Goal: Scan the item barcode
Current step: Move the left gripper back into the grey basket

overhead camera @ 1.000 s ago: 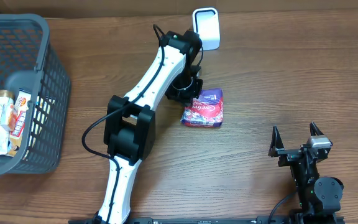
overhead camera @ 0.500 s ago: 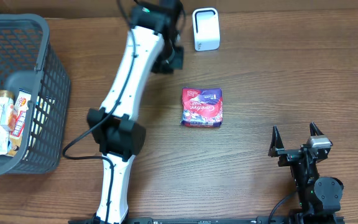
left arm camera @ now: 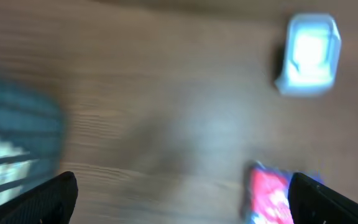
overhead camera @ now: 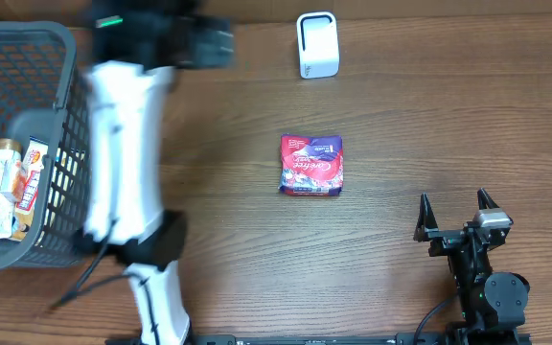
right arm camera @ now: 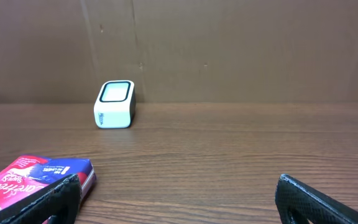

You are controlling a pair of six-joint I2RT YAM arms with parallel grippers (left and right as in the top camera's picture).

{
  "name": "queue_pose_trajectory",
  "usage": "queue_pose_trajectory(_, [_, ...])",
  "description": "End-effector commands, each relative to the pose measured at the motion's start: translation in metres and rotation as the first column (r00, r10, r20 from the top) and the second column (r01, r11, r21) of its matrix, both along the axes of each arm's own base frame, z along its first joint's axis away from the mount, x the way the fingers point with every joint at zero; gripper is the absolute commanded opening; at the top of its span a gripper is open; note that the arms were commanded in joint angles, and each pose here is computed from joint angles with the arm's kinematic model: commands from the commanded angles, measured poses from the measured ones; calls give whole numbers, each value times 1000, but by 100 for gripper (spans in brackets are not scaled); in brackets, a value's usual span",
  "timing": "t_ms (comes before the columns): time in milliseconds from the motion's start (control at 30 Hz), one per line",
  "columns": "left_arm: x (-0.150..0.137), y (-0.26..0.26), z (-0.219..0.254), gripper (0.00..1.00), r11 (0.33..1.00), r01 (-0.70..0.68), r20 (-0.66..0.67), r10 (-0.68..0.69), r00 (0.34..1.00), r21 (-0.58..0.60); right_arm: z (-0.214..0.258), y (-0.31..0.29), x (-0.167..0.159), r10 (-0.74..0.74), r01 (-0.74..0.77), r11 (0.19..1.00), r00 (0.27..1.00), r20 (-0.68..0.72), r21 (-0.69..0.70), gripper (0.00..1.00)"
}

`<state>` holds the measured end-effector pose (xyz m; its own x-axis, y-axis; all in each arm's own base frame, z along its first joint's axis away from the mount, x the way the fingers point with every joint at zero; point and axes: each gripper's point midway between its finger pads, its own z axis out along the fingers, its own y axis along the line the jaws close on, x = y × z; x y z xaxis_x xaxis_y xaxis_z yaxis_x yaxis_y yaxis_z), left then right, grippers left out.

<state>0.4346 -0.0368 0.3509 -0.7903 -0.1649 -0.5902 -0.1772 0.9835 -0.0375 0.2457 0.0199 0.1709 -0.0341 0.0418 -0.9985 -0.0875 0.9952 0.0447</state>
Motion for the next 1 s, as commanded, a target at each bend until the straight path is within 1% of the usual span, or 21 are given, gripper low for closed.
queue_pose_trajectory(0, [-50,95,79,100,960,-280,221,278,935,-20,-1,1,0,2,-2,1000,1000,7,-1,100])
queue_pose_trajectory(67, [-73,139,95,100,911,-409,262,407,875,-52,-1,1,0,2,-2,1000,1000,7,-1,100])
queue_pose_trajectory(100, [-94,177,100,100,849,-521,274,523,807,-85,-1,1,0,2,-2,1000,1000,7,-1,100])
queue_pose_trajectory(167, [-111,210,97,100,793,-600,259,604,753,-105,-1,1,0,2,-2,1000,1000,7,-1,100])
queue_pose_trajectory(267, [-123,246,83,100,732,-674,212,677,705,-99,-1,1,0,2,-2,1000,1000,7,-1,100])
queue_pose_trajectory(300, [-131,266,70,100,693,-719,175,716,676,-61,-1,1,0,2,-2,1000,1000,7,-1,100])
queue_pose_trajectory(333, [-134,276,62,100,668,-743,152,739,657,-41,-1,1,0,2,-2,1000,1000,7,-1,100])
queue_pose_trajectory(433, [-137,301,34,100,594,-805,76,803,592,-3,-1,1,0,2,-2,1000,1000,7,-1,100])
queue_pose_trajectory(467, [-135,306,23,100,580,-815,48,814,579,4,-1,1,0,2,-2,1000,1000,7,-1,100])
queue_pose_trajectory(600, [-120,321,-23,100,572,-818,-72,820,568,58,-1,1,0,2,-2,1000,1000,7,-1,100])
queue_pose_trajectory(767, [-111,344,-72,100,544,-821,-165,838,520,176,-1,1,0,2,-2,1000,1000,7,-1,100])
queue_pose_trajectory(800, [-108,346,-80,100,544,-818,-182,837,516,186,-1,1,0,2,-2,1000,1000,7,-1,100])
queue_pose_trajectory(933, [-99,353,-118,95,555,-803,-263,826,499,217,-1,1,0,2,-2,1000,1000,7,-1,100])
queue_pose_trajectory(967, [-97,355,-127,95,556,-800,-279,824,494,226,-1,1,0,2,-2,1000,1000,7,-1,100])
